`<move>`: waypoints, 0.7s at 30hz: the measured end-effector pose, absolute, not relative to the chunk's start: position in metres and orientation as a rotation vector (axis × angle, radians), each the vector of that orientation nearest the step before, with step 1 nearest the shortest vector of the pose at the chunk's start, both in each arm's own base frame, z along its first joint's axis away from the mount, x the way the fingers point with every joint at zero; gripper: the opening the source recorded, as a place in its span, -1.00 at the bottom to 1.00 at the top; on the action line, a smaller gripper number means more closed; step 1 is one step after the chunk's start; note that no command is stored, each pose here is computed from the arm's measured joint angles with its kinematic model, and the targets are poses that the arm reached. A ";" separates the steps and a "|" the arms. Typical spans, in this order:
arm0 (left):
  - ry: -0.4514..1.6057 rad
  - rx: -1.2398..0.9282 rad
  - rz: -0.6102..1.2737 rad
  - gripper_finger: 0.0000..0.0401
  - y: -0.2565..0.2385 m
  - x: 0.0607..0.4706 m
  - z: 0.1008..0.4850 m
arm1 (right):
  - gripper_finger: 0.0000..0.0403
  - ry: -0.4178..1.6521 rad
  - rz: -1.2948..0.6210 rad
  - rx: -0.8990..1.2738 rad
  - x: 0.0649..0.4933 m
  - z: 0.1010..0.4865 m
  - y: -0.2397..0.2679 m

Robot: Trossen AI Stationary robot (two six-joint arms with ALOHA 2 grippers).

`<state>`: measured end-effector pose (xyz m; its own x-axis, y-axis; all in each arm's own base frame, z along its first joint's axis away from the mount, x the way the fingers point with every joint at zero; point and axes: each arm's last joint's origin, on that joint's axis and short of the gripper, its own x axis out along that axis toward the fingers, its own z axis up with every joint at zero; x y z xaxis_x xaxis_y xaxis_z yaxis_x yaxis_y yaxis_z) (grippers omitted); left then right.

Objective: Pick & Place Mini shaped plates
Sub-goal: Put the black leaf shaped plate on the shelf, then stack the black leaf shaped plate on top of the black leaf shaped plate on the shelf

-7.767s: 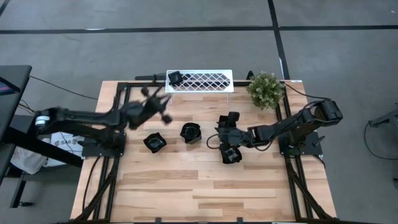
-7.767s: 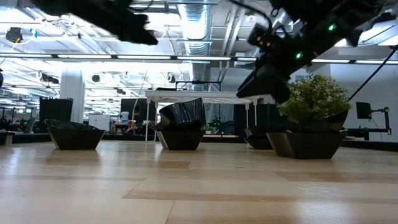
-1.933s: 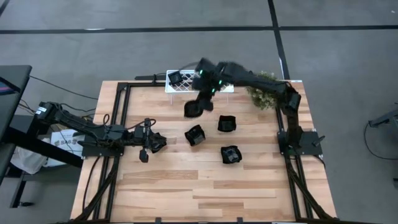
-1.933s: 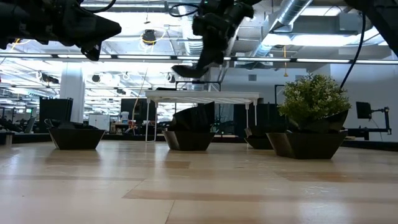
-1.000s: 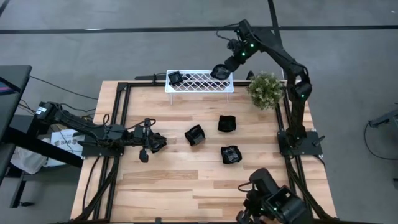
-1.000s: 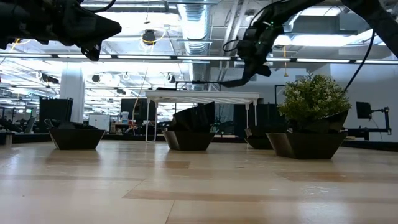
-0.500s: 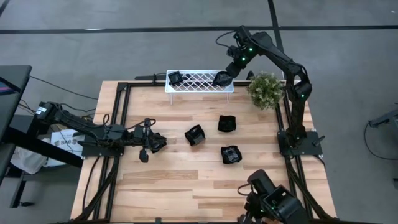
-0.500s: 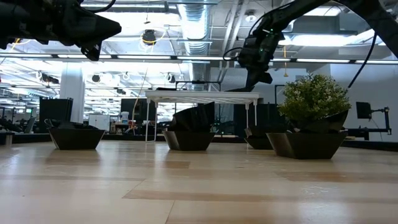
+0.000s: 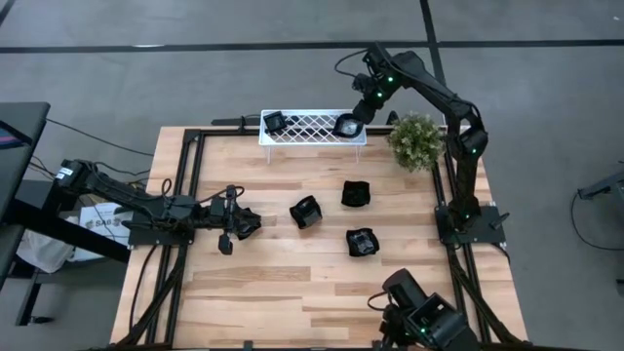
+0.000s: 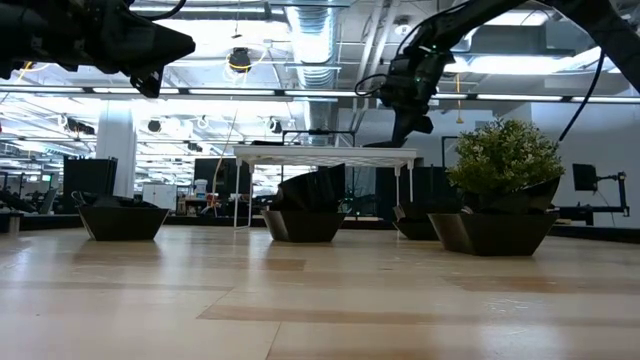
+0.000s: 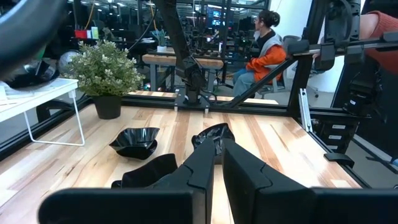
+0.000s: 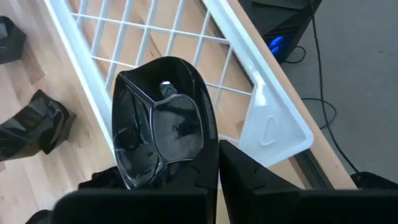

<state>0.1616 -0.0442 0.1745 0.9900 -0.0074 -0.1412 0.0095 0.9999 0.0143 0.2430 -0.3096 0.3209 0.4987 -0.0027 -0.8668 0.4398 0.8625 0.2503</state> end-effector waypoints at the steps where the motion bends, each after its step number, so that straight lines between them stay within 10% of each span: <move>1: 0.142 0.015 -0.008 -0.84 -0.044 0.162 0.174 | -0.93 1.030 -0.284 0.470 0.244 0.321 -0.309; 21: 0.142 0.015 -0.008 -0.84 -0.044 0.162 0.174 | -0.66 0.918 -0.385 0.253 0.222 0.384 -0.278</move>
